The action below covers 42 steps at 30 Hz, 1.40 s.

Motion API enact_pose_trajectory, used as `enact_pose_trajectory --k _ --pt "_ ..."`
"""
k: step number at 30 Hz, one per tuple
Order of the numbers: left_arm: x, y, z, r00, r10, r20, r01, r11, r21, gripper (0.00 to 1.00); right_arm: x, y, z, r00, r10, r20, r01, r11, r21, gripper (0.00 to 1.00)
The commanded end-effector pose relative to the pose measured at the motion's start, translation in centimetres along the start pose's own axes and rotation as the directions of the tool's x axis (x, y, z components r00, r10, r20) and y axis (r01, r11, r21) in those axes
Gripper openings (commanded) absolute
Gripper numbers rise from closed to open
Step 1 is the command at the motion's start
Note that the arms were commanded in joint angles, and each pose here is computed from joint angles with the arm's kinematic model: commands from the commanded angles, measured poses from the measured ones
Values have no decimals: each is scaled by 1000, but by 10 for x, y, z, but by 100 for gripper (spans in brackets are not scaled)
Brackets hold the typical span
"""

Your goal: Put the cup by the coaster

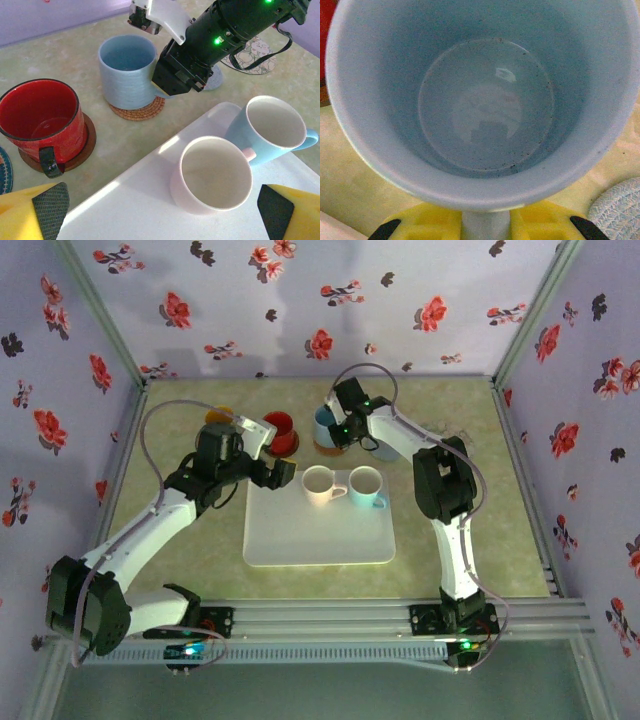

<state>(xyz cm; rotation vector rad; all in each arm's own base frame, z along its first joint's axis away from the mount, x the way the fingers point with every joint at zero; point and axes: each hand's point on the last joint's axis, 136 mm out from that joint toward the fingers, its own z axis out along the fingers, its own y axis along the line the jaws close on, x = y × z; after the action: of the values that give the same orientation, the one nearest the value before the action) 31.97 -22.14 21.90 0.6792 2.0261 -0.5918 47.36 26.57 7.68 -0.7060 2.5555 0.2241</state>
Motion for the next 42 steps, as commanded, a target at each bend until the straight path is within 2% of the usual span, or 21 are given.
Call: enact_pose_trajectory --k 1,25,40,42 --pt "-17 -1 -4 999 11 35 -11 1000 12 100 -27 -3 -9 995 -15 99 13 1000 26 0" --pt "-19 -2 -9 999 14 34 -14 1000 12 100 -23 4 -30 987 -28 159 20 999 47 0" --pt "-17 -3 -6 1000 7 29 -7 1000 18 100 -11 10 -21 991 -46 122 43 999 30 0" --pt "-18 -3 -5 1000 7 29 -7 1000 20 100 -10 10 -22 991 -48 124 44 998 32 3"
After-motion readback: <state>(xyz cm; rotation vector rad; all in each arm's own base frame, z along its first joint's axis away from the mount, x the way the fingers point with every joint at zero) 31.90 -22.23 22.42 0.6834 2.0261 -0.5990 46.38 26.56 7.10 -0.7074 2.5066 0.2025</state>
